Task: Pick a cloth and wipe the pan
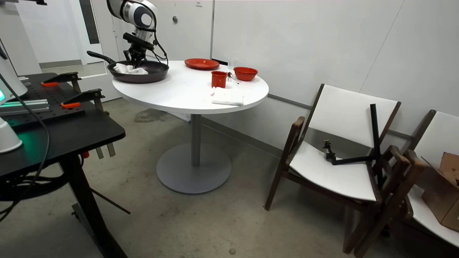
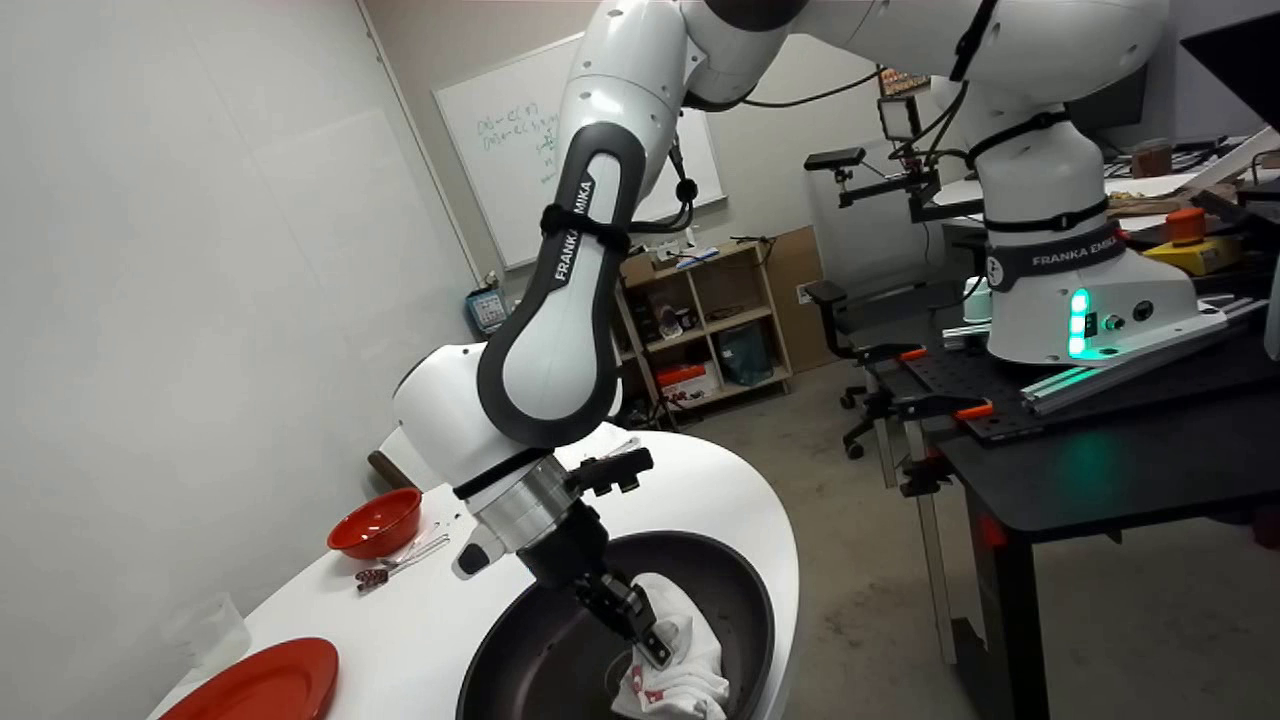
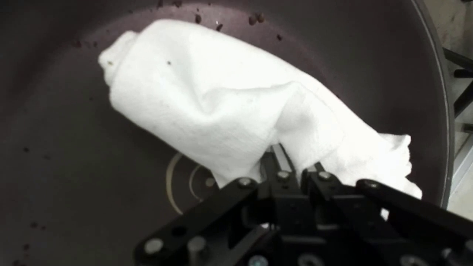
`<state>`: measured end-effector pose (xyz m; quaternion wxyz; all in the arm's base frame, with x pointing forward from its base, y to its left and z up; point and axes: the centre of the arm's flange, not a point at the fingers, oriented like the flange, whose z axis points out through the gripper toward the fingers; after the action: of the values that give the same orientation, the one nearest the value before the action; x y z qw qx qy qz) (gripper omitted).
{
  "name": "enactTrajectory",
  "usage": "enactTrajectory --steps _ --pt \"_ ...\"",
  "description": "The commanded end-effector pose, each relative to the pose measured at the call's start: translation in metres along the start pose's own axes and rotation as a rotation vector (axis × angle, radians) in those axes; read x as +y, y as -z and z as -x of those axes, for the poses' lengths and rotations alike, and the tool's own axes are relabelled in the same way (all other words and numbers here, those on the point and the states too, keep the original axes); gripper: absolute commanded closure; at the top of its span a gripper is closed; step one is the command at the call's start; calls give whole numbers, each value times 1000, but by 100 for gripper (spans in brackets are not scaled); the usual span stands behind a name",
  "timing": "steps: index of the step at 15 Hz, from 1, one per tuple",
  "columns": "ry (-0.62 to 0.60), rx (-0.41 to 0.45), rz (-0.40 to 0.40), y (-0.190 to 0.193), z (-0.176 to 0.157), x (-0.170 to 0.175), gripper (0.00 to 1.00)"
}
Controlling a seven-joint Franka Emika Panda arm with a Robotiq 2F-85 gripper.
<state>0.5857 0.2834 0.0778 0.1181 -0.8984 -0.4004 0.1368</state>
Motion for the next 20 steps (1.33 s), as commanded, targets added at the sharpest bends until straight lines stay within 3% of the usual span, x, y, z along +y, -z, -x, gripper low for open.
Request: enactTrajectory --steps 1,13,20 --pt "-78 -23 17 -18 26 8 98" --pt "-59 44 81 -39 33 -23 98" --pt "-30 123 183 -26 18 -27 98"
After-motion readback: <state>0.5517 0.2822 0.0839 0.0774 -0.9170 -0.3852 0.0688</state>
